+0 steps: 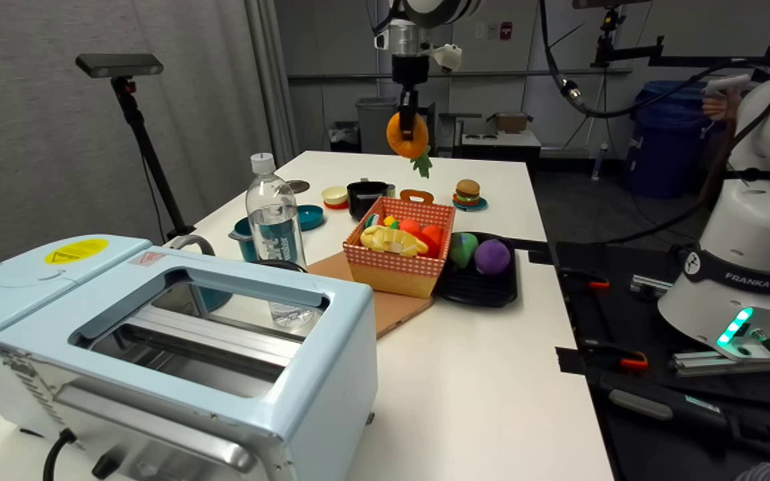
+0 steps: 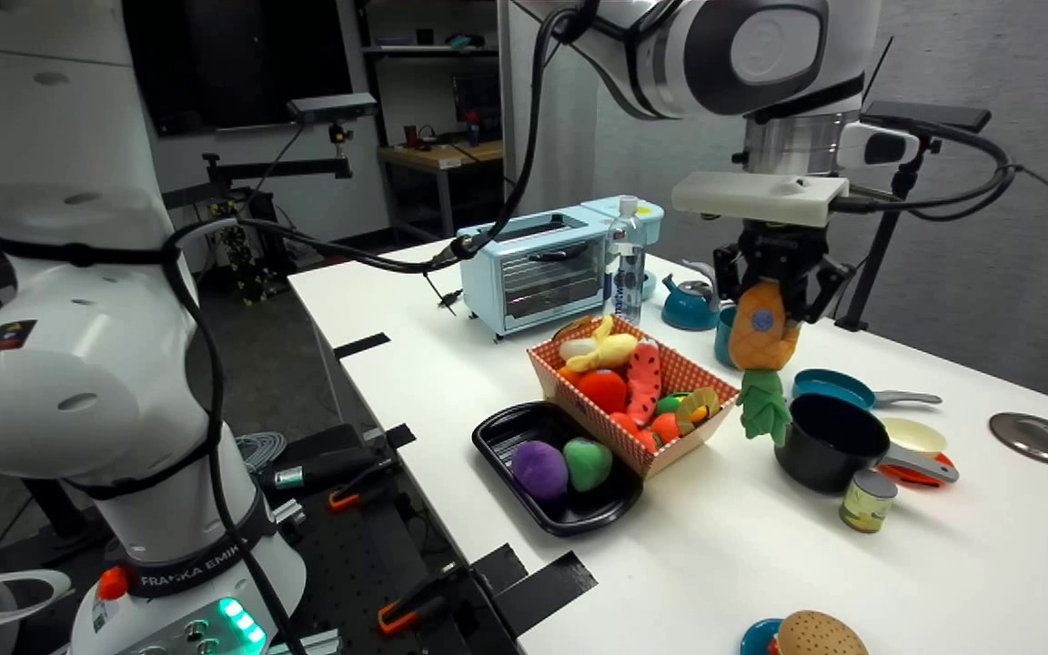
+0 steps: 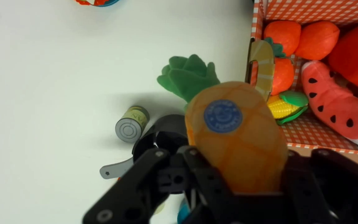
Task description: Put the orange toy into the black pot.
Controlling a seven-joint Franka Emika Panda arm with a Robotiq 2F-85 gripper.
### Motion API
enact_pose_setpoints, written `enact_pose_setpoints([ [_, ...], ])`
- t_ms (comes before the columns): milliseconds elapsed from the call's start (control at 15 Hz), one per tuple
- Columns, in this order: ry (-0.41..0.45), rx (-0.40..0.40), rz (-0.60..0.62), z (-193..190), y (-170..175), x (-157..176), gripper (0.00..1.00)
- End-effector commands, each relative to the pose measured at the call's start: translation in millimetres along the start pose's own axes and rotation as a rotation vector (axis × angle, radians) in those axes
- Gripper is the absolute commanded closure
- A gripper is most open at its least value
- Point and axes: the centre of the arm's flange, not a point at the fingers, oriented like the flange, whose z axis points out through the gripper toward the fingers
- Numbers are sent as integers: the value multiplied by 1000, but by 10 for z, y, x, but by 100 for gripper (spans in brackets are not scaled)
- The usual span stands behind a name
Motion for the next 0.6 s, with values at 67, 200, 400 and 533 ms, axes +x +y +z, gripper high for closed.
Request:
enact_pose_setpoints([
  [67,28,14,51,-226,160,-65,94],
  [200,40,12,60,-320,206,-63,94],
  [400,57,-1,73,-449,281,22,94],
  [533,62,-6,77,-500,313,84,94],
])
